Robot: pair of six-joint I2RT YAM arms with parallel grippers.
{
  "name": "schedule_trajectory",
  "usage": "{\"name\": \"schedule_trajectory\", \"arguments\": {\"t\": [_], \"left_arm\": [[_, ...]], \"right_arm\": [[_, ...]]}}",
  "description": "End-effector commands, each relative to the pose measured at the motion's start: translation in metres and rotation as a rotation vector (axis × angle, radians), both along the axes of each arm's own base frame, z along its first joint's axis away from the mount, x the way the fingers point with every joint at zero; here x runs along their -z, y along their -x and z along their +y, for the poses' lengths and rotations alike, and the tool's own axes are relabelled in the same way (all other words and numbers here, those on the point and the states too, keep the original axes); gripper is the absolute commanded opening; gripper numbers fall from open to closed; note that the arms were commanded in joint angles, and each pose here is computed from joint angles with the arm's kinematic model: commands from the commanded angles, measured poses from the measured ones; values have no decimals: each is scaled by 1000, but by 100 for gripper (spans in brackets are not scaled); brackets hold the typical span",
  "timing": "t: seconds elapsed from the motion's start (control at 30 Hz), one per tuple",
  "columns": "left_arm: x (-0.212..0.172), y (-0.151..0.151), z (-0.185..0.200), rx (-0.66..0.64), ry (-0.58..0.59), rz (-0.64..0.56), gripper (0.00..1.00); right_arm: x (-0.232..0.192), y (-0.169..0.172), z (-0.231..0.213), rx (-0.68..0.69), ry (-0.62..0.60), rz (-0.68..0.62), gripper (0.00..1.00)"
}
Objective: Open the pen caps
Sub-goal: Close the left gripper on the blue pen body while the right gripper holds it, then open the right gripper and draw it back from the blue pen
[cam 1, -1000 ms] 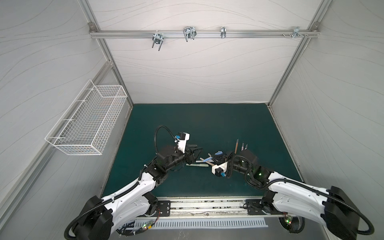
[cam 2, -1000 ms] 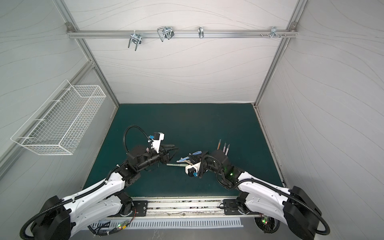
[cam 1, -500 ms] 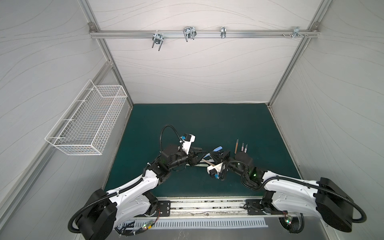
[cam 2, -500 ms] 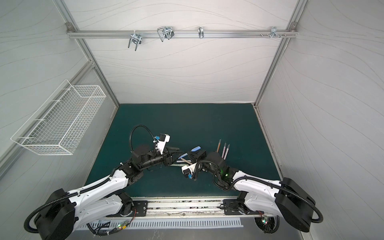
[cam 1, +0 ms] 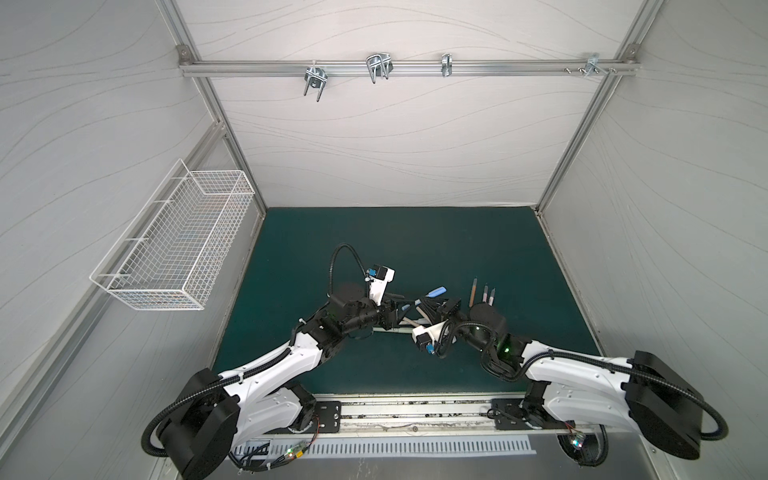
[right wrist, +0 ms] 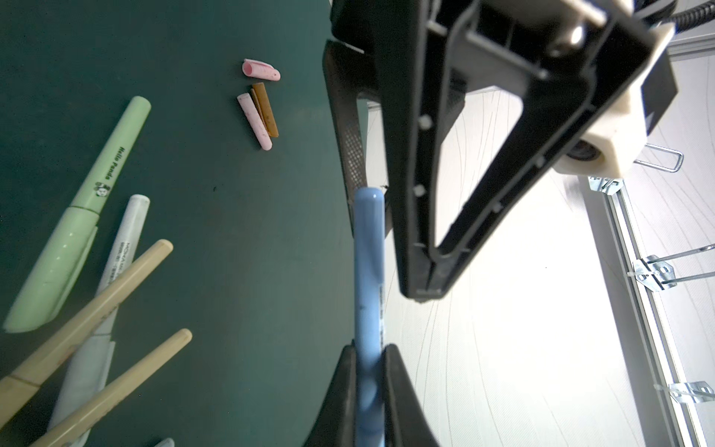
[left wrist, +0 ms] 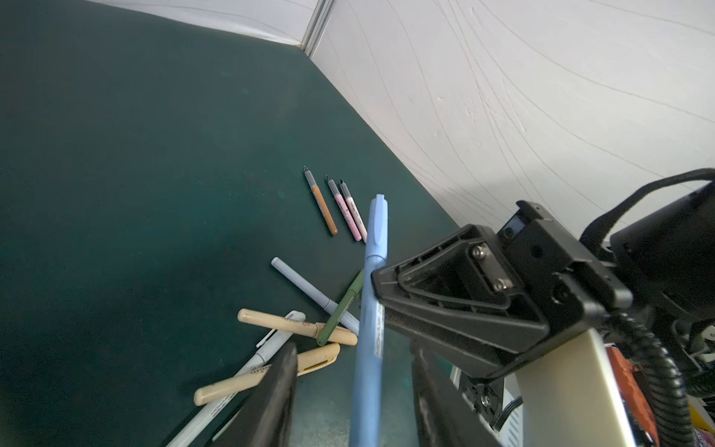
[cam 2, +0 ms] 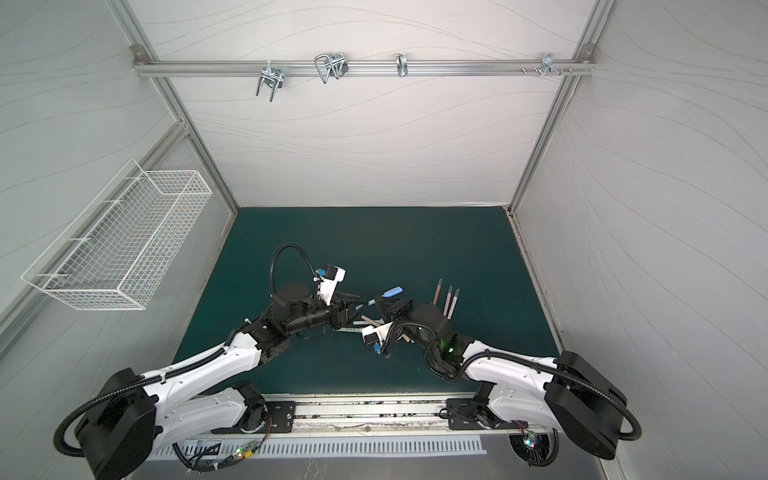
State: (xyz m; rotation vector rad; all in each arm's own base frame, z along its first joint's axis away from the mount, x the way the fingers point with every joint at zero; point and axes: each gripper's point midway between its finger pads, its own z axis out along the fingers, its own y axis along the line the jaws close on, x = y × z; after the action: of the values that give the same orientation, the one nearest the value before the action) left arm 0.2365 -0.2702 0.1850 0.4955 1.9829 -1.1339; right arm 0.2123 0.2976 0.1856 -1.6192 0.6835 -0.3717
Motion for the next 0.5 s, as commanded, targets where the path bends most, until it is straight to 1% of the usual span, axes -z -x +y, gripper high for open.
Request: {"name": "schedule_trajectory", "arguments": {"t": [0.0,0.13,0.33,0.47], "left_arm": [[-23,-4,-6,12,28,-66,48],[-23,-4,-5,12,27,-67,44],[-21,-4,-8,26,21,-53,43],[-20,-4,-9,28,20,-51,39]], "right_arm": [[-15,-2,4,3,-31,-39,0],[-17,-3,5,7,-34,-39,0],[-19,-5,5,12,-37,-41,0],[-19,-5,6,9,-36,-42,0]]}}
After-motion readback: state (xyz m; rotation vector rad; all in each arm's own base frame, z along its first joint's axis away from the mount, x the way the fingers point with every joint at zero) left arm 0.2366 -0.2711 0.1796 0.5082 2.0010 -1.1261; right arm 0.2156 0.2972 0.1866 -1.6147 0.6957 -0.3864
